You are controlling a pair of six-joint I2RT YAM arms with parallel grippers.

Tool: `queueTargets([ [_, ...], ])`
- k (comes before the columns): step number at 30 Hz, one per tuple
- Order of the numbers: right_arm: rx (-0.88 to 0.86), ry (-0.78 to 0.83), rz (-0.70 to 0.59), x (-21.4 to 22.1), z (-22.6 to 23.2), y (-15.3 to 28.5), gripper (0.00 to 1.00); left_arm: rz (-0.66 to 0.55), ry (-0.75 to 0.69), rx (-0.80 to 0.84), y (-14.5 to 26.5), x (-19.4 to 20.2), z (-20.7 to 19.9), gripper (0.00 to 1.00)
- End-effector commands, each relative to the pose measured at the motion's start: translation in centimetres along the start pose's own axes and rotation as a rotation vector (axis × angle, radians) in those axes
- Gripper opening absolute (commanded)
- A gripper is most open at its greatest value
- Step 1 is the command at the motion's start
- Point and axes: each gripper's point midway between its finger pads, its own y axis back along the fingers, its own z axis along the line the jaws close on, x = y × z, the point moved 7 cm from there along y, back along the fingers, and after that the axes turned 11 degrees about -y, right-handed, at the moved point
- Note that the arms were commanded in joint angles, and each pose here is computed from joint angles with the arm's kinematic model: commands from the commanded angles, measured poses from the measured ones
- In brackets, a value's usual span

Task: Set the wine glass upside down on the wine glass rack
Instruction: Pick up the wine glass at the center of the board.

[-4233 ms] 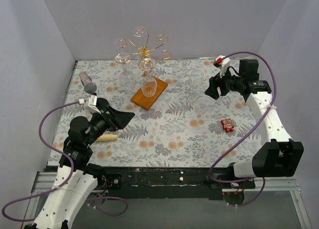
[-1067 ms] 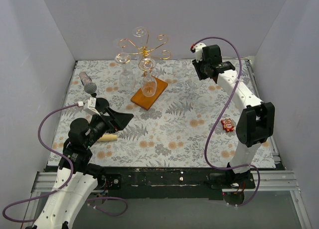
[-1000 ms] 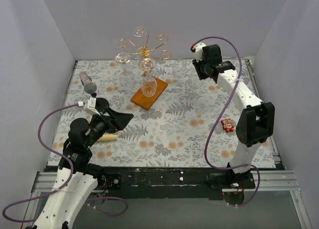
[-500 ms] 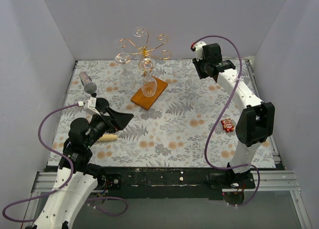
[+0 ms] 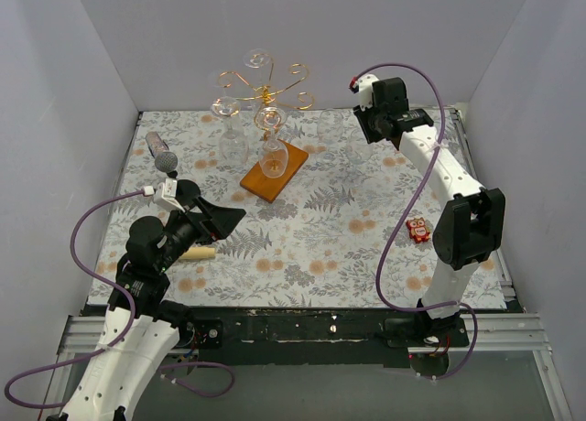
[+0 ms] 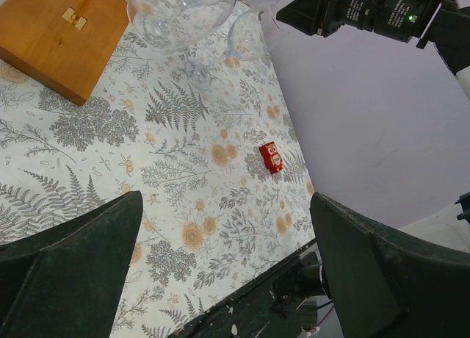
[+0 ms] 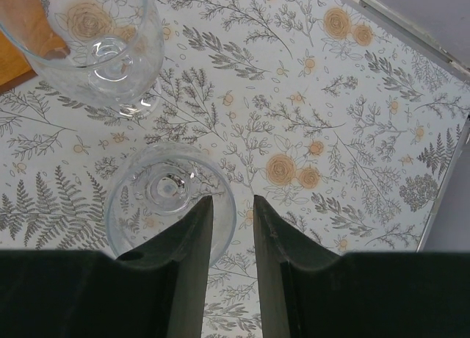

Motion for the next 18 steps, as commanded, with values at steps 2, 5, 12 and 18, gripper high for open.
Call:
queueTargets([
  [2, 0.004, 0.019, -0.081, -2.6, -0.2, 1.8, 0.36, -0.02, -0.007, 0.014, 0.2, -0.6, -0.6, 0.98],
  [5, -0.012, 0.021, -0.087, -2.8, 0.0, 2.2, 0.36, -0.021, -0.008, 0.015, 0.2, -0.7, -0.6, 0.98],
  [12, -0.074, 0.087, -0.09, -3.0, 0.2, 3.2, 0.36, -0.023, -0.007, 0.017, 0.3, -0.7, -0.7, 0.98],
  [18, -0.153, 0.159, -0.153, -4.2, 0.1, 6.4, 0.36, -0.029, -0.007, 0.021, 0.4, -0.9, -0.9, 0.98],
])
